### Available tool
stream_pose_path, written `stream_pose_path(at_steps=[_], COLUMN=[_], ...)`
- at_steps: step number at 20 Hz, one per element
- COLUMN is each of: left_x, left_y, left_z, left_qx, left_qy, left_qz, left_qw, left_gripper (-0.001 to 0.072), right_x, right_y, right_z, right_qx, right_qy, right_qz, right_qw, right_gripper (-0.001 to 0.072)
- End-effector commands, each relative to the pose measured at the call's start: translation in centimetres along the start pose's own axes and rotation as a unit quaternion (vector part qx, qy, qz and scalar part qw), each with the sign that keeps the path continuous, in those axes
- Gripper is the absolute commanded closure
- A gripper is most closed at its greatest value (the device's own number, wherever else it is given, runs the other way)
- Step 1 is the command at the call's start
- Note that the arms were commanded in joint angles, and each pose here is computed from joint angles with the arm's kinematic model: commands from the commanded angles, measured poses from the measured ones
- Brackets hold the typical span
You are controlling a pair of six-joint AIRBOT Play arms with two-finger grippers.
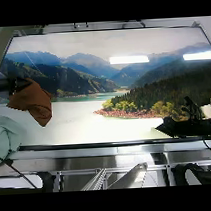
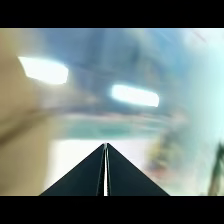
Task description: Fold the shirts.
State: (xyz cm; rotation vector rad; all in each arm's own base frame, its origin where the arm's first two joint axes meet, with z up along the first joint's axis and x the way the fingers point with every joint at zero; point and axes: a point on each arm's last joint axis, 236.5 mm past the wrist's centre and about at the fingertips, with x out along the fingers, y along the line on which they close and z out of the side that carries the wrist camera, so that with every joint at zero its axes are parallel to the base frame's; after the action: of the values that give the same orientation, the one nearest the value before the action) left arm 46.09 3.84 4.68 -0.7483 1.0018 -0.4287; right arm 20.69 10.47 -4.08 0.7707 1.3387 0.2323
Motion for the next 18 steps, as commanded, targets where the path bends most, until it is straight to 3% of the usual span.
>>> stream_pose_path(at_steps=[1, 4, 7, 8, 9, 10, 14, 18], left_x=[0.0, -2.7, -5.9, -6.7, -7.4, -8.0, -9.7, -6.7], left_y=[-9.1, -1.4, 4.2, 5.9, 7.3, 8.7, 14.9, 19.2], left_z=[-1.2, -2.3, -3.1, -3.4, -3.3, -2.9, 1.1, 2.3], left_qx=[0.123, 0.094, 0.018, 0.002, -0.010, -0.019, 0.006, -0.011], left_qy=[0.029, 0.037, 0.020, 0.018, 0.013, 0.001, -0.062, -0.034], left_qz=[-0.011, 0.187, 0.207, 0.205, 0.204, 0.204, 0.240, 0.230], left_qw=[0.992, 0.977, 0.978, 0.979, 0.979, 0.979, 0.969, 0.973], left_gripper=[0.0707, 0.0684, 0.0686, 0.0525, 0.0209, -0.0013, -0.0013, -0.0013], right_x=[0.0, 0.0, 0.0, 0.0, 0.0, 0.0, 0.0, 0.0], right_y=[0.1, 0.1, 0.1, 0.1, 0.1, 0.1, 0.1, 0.0], right_z=[0.0, -0.1, 0.0, 0.0, 0.0, 0.0, 0.0, 0.5], right_qx=[0.000, -0.003, -0.003, -0.003, -0.003, -0.003, -0.003, -0.003], right_qy=[0.001, 0.001, 0.001, 0.001, 0.001, 0.001, 0.000, -0.010], right_qz=[0.002, 0.002, 0.001, 0.001, 0.001, 0.001, 0.002, 0.000], right_qw=[1.000, 1.000, 1.000, 1.000, 1.000, 1.000, 1.000, 1.000], right_gripper=[0.0694, 0.0693, 0.0693, 0.0693, 0.0693, 0.0693, 0.0693, 0.0693])
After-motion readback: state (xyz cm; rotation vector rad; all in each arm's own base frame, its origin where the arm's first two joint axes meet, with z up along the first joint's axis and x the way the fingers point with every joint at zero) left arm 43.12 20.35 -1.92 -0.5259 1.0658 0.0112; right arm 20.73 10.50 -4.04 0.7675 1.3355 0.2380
